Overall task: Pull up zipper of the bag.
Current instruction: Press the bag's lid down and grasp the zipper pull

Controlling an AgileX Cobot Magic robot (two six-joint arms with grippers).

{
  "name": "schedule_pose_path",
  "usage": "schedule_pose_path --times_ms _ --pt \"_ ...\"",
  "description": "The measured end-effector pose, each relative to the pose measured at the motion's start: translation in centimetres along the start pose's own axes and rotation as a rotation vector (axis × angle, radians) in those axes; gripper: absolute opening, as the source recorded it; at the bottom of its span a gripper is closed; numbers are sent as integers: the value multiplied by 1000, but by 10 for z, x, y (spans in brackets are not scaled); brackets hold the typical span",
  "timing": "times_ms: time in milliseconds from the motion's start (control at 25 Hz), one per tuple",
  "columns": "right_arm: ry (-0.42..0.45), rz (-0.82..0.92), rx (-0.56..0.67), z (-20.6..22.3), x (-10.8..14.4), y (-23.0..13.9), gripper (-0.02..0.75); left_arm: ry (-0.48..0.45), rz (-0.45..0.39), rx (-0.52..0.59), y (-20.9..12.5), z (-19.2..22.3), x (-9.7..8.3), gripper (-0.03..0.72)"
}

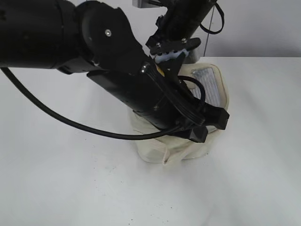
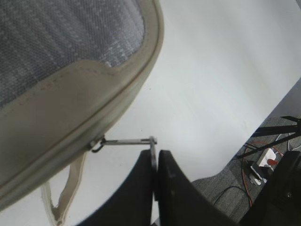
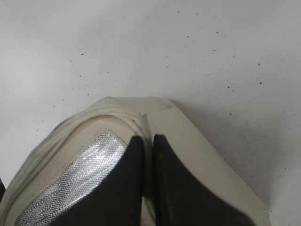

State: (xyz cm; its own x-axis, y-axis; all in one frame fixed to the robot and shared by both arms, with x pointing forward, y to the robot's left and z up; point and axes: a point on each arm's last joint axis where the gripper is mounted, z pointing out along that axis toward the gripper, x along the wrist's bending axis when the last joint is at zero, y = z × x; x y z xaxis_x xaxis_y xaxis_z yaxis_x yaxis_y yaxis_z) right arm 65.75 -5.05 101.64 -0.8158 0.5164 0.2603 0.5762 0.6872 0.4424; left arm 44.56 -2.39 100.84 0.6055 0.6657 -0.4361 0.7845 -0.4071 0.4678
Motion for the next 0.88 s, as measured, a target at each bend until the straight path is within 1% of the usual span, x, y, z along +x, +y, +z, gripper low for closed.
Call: schedule_pose_path --times_ms 120,320,400,440,520,640,720,800,880 --pt "0 0 0 0 0 0 29 12 32 23 -2 0 1 -2" --pt "0 6 -1 0 0 0 29 60 126 85 -6 -5 2 -2" --pt "0 23 -1 0 0 0 43 79 164 100 -7 -10 3 1" --pt "-1 33 0 0 0 0 73 89 187 98 -7 -15 3 4" --pt "-10 60 -18 -2 0 3 172 116 236 89 -6 -23 3 27" --pt "-21 92 -38 -10 2 6 403 152 310 63 -3 -42 0 99" --pt "-33 99 -37 -12 2 6 508 177 354 29 0 -56 -1 158" --pt "-51 103 -34 -15 0 5 555 208 386 1 3 -67 2 216" --pt "-71 105 -39 -22 -2 4 573 233 383 -20 8 -74 9 265"
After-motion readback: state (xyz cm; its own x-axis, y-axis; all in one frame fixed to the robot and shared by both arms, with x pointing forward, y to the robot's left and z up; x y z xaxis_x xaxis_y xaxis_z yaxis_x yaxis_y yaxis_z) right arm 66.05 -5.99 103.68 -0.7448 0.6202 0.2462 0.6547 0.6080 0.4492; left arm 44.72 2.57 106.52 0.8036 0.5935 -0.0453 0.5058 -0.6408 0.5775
